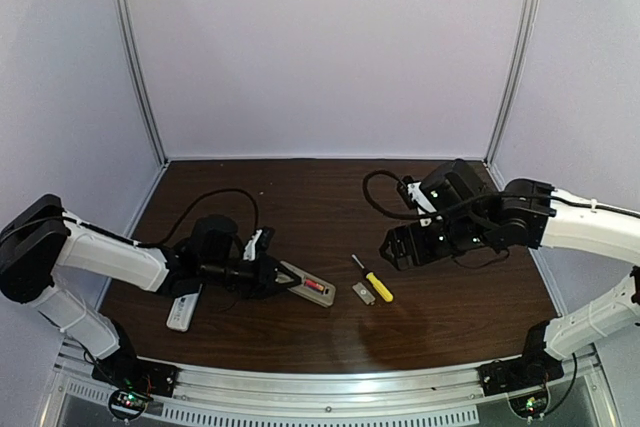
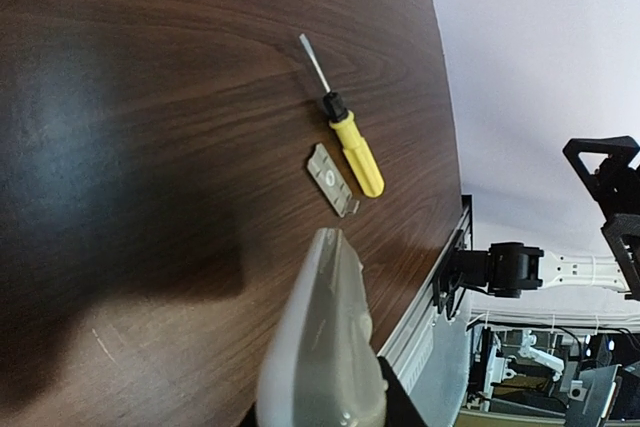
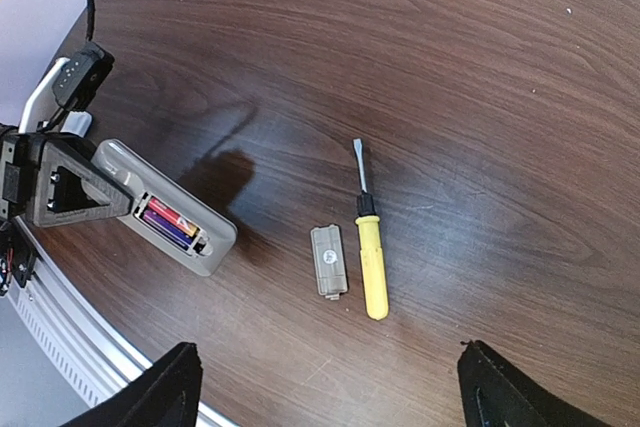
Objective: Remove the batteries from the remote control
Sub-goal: Place the remote control without the battery cover at the center of the board.
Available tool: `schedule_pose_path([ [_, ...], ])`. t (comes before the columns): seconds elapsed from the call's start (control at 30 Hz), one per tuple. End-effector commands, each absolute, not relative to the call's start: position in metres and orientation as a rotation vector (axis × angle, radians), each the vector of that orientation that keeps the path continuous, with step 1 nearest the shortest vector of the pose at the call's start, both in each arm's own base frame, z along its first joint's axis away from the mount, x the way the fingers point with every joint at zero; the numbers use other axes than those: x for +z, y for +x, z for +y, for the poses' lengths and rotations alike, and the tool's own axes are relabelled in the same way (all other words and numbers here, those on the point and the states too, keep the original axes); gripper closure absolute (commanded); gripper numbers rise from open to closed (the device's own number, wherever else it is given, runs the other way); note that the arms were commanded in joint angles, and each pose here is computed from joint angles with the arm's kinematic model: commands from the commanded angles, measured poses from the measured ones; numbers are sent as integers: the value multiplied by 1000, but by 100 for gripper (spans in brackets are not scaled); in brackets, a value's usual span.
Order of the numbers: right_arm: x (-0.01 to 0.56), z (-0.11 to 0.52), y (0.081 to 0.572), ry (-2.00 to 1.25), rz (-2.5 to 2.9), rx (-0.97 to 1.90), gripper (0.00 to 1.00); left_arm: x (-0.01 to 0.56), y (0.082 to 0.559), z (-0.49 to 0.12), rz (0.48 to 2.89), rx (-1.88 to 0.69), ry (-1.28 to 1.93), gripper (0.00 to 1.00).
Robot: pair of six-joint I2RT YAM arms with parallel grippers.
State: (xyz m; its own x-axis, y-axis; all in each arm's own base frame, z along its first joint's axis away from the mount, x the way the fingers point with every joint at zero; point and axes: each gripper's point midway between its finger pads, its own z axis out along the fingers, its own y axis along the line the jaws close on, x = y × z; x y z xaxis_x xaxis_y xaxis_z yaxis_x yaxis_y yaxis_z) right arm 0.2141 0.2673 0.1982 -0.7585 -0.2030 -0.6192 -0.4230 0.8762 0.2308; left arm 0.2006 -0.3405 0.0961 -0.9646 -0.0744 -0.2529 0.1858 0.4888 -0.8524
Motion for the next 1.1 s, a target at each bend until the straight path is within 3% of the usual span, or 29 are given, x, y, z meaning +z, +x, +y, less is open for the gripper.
schedule_pose_path([
  [0.0, 183, 261, 215, -464, 2474, 415, 10, 97, 197, -340, 2446, -1509, 92, 99],
  [0.33, 174, 270, 218, -500, 2502, 390, 10, 77, 186, -328, 2500, -1482, 77, 90],
  [1.07, 160, 262, 215, -473, 2523, 373, 9, 64, 177, -314, 2604, -1369, 86, 56],
])
